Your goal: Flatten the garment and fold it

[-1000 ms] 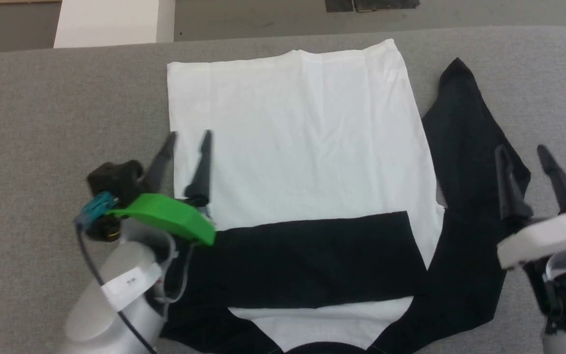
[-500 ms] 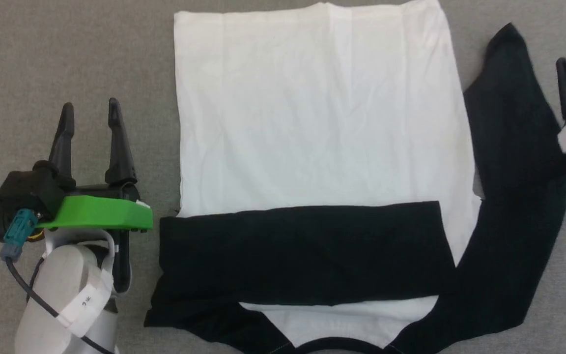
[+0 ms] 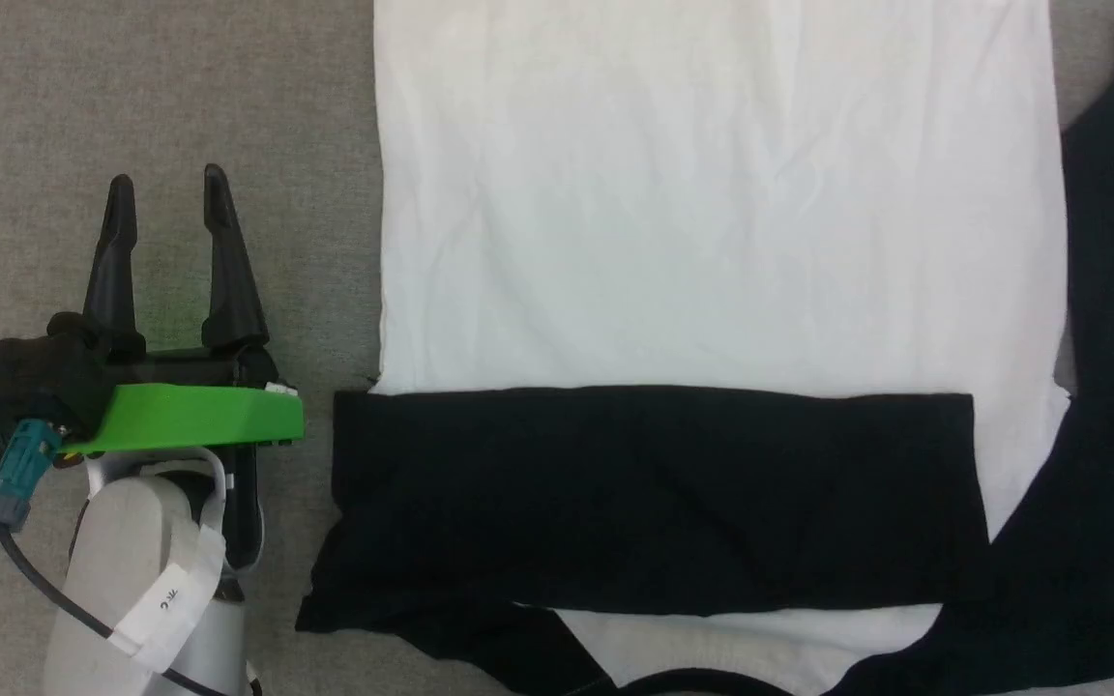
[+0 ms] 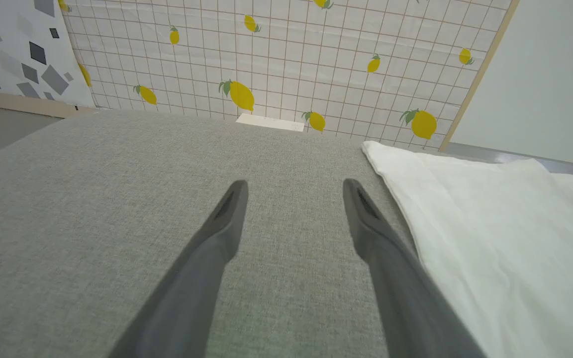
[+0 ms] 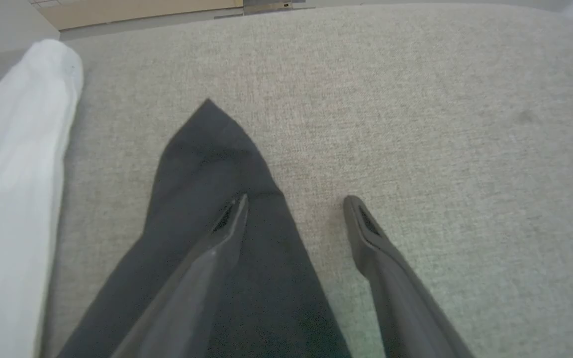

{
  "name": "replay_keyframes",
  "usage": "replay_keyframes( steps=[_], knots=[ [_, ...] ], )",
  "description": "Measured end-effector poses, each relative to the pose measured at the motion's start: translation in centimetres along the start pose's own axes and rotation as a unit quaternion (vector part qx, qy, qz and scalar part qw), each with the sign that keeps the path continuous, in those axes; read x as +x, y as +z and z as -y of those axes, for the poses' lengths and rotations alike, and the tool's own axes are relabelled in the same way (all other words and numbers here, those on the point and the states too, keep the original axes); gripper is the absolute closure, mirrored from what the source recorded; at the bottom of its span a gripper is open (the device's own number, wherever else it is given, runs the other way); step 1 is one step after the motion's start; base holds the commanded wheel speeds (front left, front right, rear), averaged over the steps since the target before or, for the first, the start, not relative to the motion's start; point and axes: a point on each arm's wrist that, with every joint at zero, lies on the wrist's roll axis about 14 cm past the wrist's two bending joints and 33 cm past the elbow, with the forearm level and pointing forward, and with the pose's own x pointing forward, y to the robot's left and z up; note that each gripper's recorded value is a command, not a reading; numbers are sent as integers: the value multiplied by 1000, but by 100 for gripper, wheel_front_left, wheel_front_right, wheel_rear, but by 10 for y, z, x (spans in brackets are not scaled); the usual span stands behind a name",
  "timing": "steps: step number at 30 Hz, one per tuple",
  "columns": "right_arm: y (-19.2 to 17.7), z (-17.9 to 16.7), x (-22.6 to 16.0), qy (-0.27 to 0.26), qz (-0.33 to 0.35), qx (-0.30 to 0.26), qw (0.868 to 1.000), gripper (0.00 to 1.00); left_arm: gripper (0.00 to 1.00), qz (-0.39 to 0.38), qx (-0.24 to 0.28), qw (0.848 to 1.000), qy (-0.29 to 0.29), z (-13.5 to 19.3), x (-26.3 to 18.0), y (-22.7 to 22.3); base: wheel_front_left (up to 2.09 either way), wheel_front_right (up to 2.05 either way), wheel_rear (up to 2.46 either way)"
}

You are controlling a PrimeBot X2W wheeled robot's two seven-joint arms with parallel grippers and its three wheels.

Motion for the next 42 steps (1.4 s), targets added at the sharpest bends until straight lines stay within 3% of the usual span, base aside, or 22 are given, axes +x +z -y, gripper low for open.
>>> replay_keyframes(
  steps=[1,2,4,5,6,7,10,16,24,30,37,42],
  knots=[
    [-1,-2,3,2,-11,1,1000,0,0,-2,2,1000,2,-2,-1,-1,0,0,0],
    [0,-3,5,2,-20,-1,1000,8,0,-3,1,1000,4,-4,-1,-2,0,0,0],
    [1,-6,9,4,-37,-11,999,61,0,-5,2,1000,10,-8,-2,-4,0,0,0],
    [1,-8,10,5,-44,-19,999,80,0,-5,2,1000,12,-9,-3,-5,0,0,0],
    [1,-10,10,7,-49,-29,998,96,0,-5,1,1000,14,-11,-3,-5,0,0,0],
    [2,-13,10,11,-52,-33,998,100,0,-5,2,1000,14,-11,-3,-5,0,0,0],
    [6,-18,7,22,-48,-30,998,100,0,-4,1,1000,14,-11,-3,-5,0,0,0],
    [22,10,-24,9,33,-14,999,100,0,0,-7,1000,7,-5,-10,4,0,0,0],
    [54,74,-103,-58,149,8,987,100,0,14,-9,1000,-3,3,-28,26,0,0,0],
    [59,96,-169,-85,215,34,972,100,0,28,-16,999,-11,9,-43,44,0,0,0],
    [84,86,-252,-82,324,33,942,100,0,48,-20,998,-25,19,-54,64,0,0,0],
    [93,44,-291,-27,367,9,930,100,0,60,-23,997,-33,25,-59,74,0,0,0]
  ],
)
